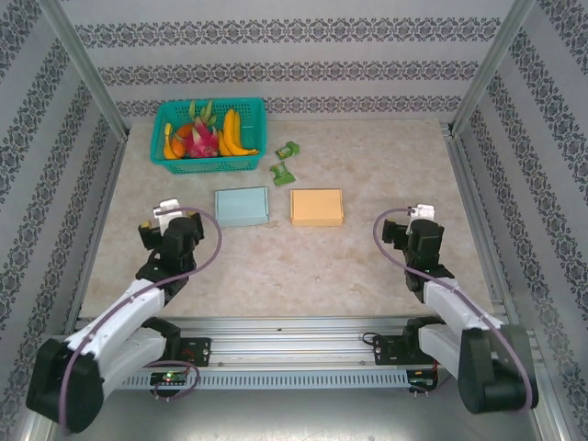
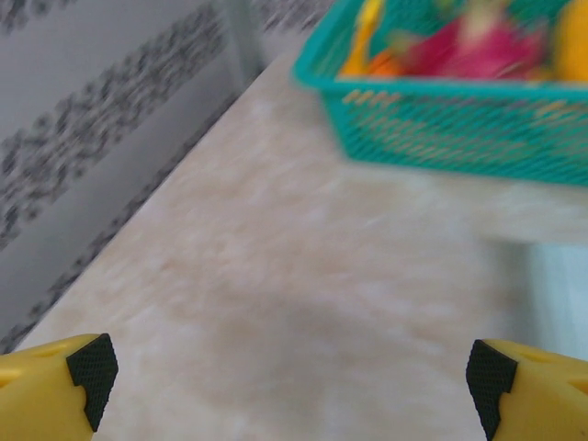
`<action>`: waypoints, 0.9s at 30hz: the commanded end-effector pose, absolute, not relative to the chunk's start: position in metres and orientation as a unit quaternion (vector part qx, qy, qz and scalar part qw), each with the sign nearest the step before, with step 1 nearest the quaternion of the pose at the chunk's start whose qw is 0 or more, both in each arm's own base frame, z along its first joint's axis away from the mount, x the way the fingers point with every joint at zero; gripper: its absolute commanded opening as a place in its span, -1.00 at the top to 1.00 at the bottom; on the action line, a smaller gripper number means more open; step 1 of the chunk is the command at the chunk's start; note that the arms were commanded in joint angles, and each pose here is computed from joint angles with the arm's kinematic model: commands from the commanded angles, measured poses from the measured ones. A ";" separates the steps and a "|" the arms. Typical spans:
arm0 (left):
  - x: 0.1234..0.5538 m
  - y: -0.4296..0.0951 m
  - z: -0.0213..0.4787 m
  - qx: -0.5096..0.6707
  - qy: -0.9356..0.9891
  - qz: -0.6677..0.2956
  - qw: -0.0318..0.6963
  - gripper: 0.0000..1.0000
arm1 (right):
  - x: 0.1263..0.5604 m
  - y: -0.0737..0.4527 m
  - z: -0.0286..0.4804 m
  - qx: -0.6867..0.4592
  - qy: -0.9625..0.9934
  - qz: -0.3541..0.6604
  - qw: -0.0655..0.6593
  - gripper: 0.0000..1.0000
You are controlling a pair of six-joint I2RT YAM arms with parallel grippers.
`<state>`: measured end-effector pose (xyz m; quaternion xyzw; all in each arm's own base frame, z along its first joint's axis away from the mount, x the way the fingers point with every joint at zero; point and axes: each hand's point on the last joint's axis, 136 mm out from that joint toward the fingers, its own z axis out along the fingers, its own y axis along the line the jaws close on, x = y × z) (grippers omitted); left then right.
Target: Fold the paper box
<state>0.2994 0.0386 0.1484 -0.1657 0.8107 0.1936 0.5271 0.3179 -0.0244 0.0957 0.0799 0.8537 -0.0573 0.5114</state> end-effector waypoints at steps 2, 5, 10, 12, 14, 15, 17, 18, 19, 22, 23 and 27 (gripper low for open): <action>0.308 0.071 0.135 -0.236 0.776 0.174 0.558 -0.99 | 0.352 -0.019 0.131 0.068 0.808 -0.030 0.584 -0.95; 0.318 0.072 0.124 -0.233 0.778 0.130 0.569 -1.00 | 0.359 -0.018 0.127 0.063 0.803 -0.024 0.593 -0.95; 0.334 0.060 0.121 -0.189 0.785 0.112 0.580 -1.00 | 0.359 -0.008 0.133 0.036 0.788 -0.006 0.615 -0.95; 0.337 0.058 0.120 -0.180 0.787 0.106 0.581 -0.99 | 0.359 -0.006 0.134 0.033 0.786 -0.004 0.618 -0.95; 0.342 0.058 0.118 -0.178 0.792 0.107 0.574 -1.00 | 0.358 -0.002 0.134 0.022 0.782 0.003 0.623 -0.95; 0.344 0.057 0.119 -0.175 0.792 0.108 0.574 -1.00 | 0.358 -0.001 0.135 0.017 0.777 0.003 0.629 -0.95; 0.351 0.056 0.120 -0.163 0.790 0.108 0.581 -0.99 | 0.358 -0.001 0.130 0.016 0.766 0.005 0.642 -0.95; 0.354 0.054 0.120 -0.155 0.789 0.106 0.584 -1.00 | 0.358 0.001 0.127 0.011 0.760 0.009 0.649 -0.95; 0.357 0.051 0.121 -0.145 0.789 0.102 0.589 -1.00 | 0.357 0.006 0.121 -0.001 0.756 0.015 0.655 -0.95; 0.362 0.046 0.118 -0.127 0.774 0.095 0.613 -1.00 | 0.365 0.019 0.113 -0.034 0.759 0.022 0.649 -0.95; 0.365 0.044 0.112 -0.118 0.774 0.089 0.616 -0.99 | 0.364 0.018 0.113 -0.031 0.765 0.020 0.643 -0.95; 0.384 0.025 0.094 -0.063 0.796 0.063 0.598 -1.00 | 0.368 0.003 0.113 0.011 0.759 -0.002 0.651 -0.95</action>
